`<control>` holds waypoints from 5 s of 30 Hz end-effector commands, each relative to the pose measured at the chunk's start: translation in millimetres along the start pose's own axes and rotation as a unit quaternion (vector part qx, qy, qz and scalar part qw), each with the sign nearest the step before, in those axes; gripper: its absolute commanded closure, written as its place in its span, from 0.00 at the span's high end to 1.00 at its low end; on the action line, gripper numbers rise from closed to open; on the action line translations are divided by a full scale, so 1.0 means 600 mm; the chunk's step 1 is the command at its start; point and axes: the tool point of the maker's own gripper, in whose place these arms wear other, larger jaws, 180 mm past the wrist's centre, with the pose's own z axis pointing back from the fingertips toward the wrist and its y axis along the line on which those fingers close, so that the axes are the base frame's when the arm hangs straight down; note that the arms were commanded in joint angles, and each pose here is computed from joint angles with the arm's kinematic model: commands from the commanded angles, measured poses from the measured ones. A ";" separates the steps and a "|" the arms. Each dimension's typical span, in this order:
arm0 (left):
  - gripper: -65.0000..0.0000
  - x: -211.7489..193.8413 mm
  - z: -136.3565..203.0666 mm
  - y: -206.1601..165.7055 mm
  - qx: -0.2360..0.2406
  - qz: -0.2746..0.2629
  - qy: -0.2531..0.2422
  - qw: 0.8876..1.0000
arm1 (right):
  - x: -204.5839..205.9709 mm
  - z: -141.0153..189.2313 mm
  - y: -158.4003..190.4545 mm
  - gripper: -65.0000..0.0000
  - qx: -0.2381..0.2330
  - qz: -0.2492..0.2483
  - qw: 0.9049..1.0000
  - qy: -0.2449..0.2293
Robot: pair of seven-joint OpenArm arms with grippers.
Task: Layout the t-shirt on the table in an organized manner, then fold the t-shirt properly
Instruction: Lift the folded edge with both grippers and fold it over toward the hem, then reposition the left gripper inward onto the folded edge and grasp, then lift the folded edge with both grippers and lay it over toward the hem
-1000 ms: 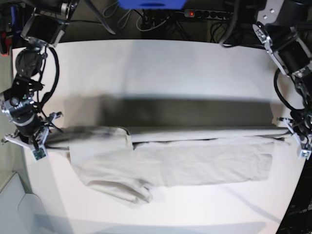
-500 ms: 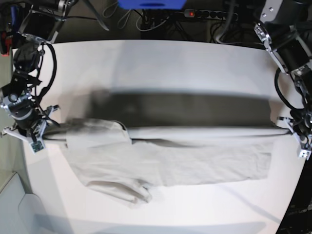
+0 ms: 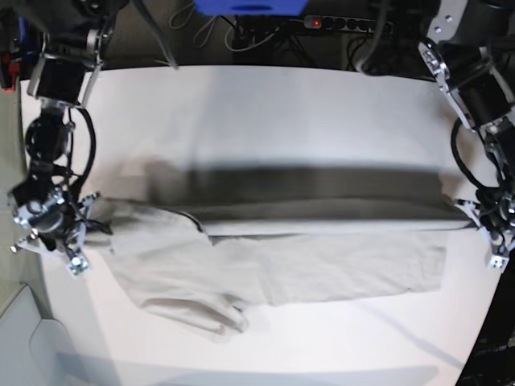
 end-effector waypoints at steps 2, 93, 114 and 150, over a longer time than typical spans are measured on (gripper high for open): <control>0.01 0.010 0.015 0.032 0.028 0.001 -0.006 1.000 | -0.016 0.009 -0.035 0.00 -0.031 0.003 0.999 0.015; 0.00 -0.165 -0.060 -0.226 -0.128 0.049 -0.006 0.991 | -0.106 0.059 0.035 0.00 -0.017 0.014 1.000 0.005; 0.01 -0.061 0.126 -0.002 0.038 0.025 -0.092 0.995 | -0.117 0.068 0.051 0.00 -0.010 0.030 0.999 0.005; 0.01 -0.033 0.081 0.057 0.059 0.113 -0.068 0.990 | -0.020 0.108 -0.003 0.00 -0.064 0.013 0.994 -0.085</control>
